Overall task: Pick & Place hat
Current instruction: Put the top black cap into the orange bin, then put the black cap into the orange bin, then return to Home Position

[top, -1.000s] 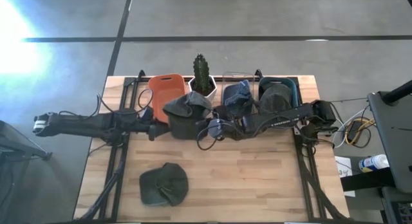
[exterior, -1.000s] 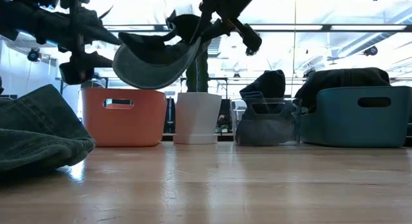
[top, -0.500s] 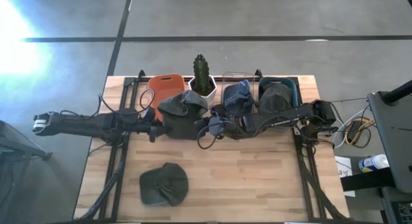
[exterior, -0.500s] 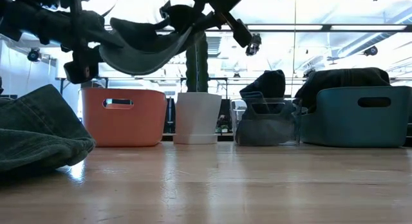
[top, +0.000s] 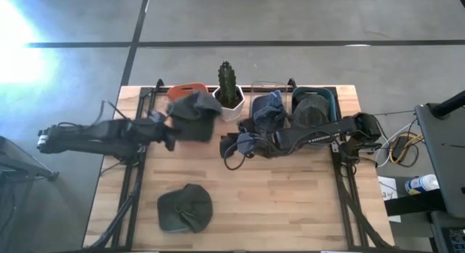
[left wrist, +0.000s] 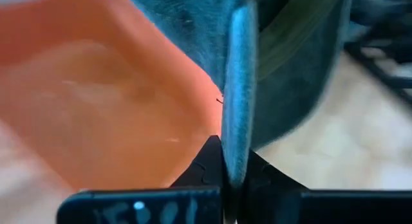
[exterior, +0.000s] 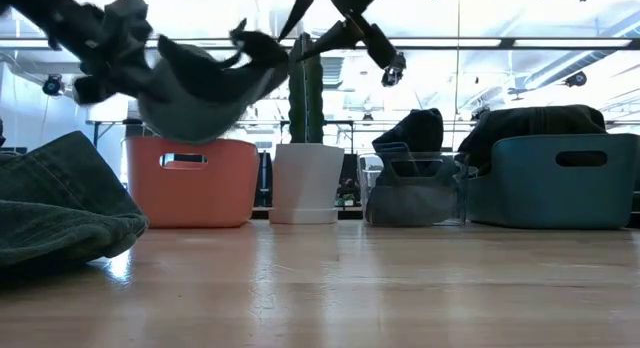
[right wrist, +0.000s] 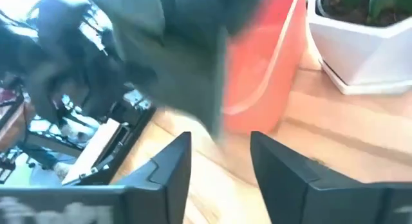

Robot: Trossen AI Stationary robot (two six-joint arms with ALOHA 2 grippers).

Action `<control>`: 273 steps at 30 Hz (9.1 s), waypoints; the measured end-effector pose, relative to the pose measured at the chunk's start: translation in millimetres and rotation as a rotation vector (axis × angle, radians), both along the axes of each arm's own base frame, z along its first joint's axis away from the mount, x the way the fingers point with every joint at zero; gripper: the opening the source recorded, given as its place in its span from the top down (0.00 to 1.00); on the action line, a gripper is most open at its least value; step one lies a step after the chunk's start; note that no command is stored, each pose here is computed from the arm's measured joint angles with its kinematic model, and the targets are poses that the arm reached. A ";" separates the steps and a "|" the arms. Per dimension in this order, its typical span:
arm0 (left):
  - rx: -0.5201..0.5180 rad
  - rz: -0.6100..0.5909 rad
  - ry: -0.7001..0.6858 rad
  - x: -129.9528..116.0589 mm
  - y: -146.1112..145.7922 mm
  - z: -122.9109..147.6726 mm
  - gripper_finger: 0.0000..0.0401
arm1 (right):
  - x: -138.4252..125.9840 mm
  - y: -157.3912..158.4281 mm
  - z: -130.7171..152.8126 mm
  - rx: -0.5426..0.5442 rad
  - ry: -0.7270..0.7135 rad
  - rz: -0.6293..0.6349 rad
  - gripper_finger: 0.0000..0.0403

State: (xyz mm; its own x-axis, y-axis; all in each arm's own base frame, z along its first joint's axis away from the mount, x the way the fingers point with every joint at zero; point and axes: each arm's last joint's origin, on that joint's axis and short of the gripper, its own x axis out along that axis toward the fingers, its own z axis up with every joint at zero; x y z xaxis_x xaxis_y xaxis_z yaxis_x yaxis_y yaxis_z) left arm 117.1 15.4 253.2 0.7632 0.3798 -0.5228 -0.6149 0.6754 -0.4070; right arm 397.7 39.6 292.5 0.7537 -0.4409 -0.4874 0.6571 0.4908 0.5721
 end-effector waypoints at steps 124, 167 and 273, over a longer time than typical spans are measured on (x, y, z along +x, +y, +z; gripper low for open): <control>-0.147 -0.769 0.505 23.8 -108.9 -57.6 0.50 | -20.2 61.2 -11.6 0.151 0.095 0.111 0.56; -0.237 -0.641 0.371 17.0 -103.4 -86.5 0.98 | -13.6 35.3 -10.3 0.041 0.137 0.123 0.56; 0.140 -0.092 0.174 16.7 -33.9 67.3 0.54 | -26.3 -7.3 23.1 -0.242 0.179 0.497 0.56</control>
